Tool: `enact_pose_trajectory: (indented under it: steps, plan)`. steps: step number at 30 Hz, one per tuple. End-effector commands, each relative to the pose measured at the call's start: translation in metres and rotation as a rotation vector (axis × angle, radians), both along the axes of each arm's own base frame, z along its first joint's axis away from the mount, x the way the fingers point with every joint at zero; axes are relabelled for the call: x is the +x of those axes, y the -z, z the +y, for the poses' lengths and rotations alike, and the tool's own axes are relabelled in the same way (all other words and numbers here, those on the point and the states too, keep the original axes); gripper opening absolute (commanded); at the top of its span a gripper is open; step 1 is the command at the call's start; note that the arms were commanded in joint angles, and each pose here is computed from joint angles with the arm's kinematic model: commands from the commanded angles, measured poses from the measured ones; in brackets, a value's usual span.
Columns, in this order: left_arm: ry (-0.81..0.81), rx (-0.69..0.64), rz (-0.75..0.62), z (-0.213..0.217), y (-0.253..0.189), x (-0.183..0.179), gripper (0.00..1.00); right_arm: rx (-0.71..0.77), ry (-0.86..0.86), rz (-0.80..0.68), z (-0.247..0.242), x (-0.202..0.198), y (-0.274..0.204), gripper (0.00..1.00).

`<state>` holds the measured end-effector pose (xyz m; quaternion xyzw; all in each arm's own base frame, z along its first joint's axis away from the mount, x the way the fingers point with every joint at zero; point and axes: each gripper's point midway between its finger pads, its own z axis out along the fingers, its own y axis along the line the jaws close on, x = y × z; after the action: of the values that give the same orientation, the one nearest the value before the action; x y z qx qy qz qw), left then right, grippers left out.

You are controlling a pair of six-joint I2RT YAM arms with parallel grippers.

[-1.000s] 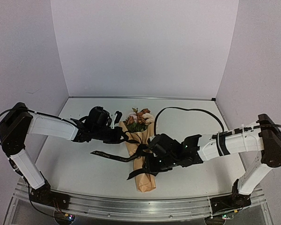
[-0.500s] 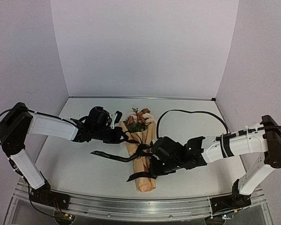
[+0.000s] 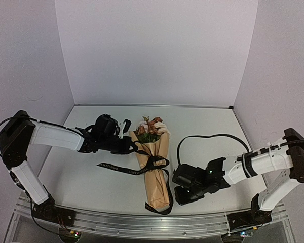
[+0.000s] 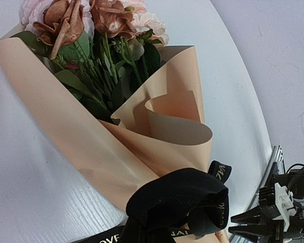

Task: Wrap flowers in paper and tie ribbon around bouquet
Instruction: Cross the half-tied ribbon over the folded bouquet.

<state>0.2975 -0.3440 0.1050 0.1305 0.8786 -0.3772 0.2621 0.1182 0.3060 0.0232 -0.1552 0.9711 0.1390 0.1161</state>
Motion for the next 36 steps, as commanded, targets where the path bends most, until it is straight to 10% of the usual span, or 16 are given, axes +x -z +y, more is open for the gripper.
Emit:
enact_pose_trajectory:
  steps: [1, 9, 18, 26, 32, 36]
  plan:
    - [0.009, -0.026, -0.041, 0.0, -0.018, 0.005, 0.0, -0.072, 0.051, -0.04, -0.036, 0.0, -0.008, 0.25]
    - [0.033, -0.041, -0.046, -0.001, -0.023, 0.003, 0.0, 0.012, 0.101, -0.185, -0.022, 0.039, -0.052, 0.48]
    - [0.07, -0.062, -0.049, -0.007, -0.03, 0.001, 0.0, 0.216, 0.093, -0.245, 0.041, 0.094, -0.063, 0.49]
    - [0.082, -0.055, -0.054, -0.009, -0.034, 0.002, 0.0, 0.219, 0.176, -0.235, 0.043, 0.116, -0.045, 0.32]
    - [0.087, -0.041, -0.066, -0.005, -0.035, -0.001, 0.0, 0.209, 0.207, -0.234, 0.036, 0.116, -0.04, 0.0]
    - [0.082, -0.034, -0.072, 0.001, -0.036, -0.005, 0.0, 0.201, 0.282, -0.244, 0.022, 0.122, -0.045, 0.0]
